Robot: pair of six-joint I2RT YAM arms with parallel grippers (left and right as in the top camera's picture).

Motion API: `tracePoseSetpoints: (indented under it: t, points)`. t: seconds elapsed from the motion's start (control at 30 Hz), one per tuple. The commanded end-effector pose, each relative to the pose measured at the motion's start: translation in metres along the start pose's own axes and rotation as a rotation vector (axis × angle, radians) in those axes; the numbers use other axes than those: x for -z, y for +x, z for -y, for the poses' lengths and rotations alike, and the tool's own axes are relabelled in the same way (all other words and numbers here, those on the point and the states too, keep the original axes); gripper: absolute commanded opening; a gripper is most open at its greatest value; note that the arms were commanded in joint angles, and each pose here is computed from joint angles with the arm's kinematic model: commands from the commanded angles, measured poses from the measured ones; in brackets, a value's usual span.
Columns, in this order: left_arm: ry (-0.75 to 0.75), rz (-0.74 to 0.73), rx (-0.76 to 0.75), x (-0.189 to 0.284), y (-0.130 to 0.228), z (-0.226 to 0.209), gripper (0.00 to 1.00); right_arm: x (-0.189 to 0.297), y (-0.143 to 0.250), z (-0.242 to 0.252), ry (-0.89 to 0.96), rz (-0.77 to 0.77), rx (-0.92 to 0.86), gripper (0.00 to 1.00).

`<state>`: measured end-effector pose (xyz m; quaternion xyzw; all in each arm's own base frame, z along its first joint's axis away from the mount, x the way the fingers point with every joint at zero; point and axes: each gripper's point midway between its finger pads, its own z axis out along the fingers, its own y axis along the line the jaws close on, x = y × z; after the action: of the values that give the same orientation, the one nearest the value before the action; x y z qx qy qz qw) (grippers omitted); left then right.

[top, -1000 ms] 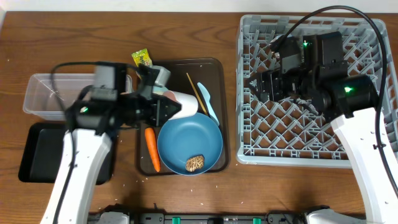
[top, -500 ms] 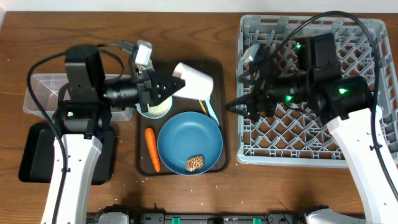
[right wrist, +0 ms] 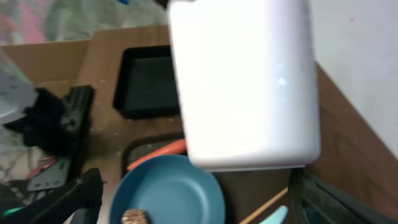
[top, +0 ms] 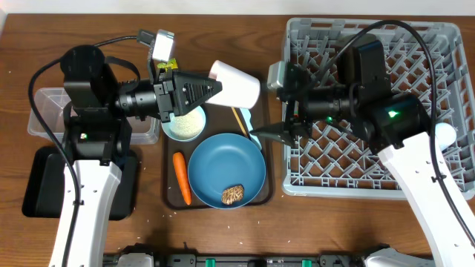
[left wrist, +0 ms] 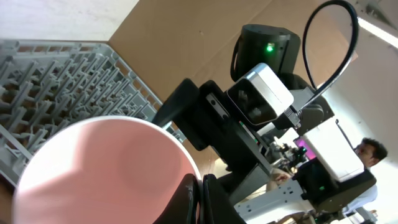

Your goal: Sort waste into correct bins and load items into the dishwasher rack

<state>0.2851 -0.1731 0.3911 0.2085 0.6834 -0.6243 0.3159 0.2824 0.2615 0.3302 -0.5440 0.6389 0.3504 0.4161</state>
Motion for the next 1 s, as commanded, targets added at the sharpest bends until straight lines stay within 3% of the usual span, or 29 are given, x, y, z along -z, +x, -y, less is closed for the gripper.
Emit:
tracePoseSetpoints:
  t: [0.0,0.27,0.5,0.77,0.97]
  points:
    - [0.017,-0.010,0.028,0.001,-0.001,0.007,0.06,-0.003,0.005,0.015,0.070,-0.032,-0.035,0.88]
    - [0.023,-0.003,0.059,0.001,-0.005,0.011,0.06,-0.018,-0.004,0.027,0.071,0.015,-0.013,0.87]
    - [0.033,0.006,0.033,0.001,-0.011,0.016,0.06,-0.033,-0.006,0.030,0.046,0.034,-0.021,0.79]
    - [0.033,0.006,0.034,0.001,-0.011,0.016,0.06,-0.031,-0.016,0.030,0.046,0.071,0.018,0.89]
    - [0.032,0.006,0.034,0.001,-0.011,0.016,0.06,-0.024,-0.030,0.030,0.068,0.110,0.068,0.85]
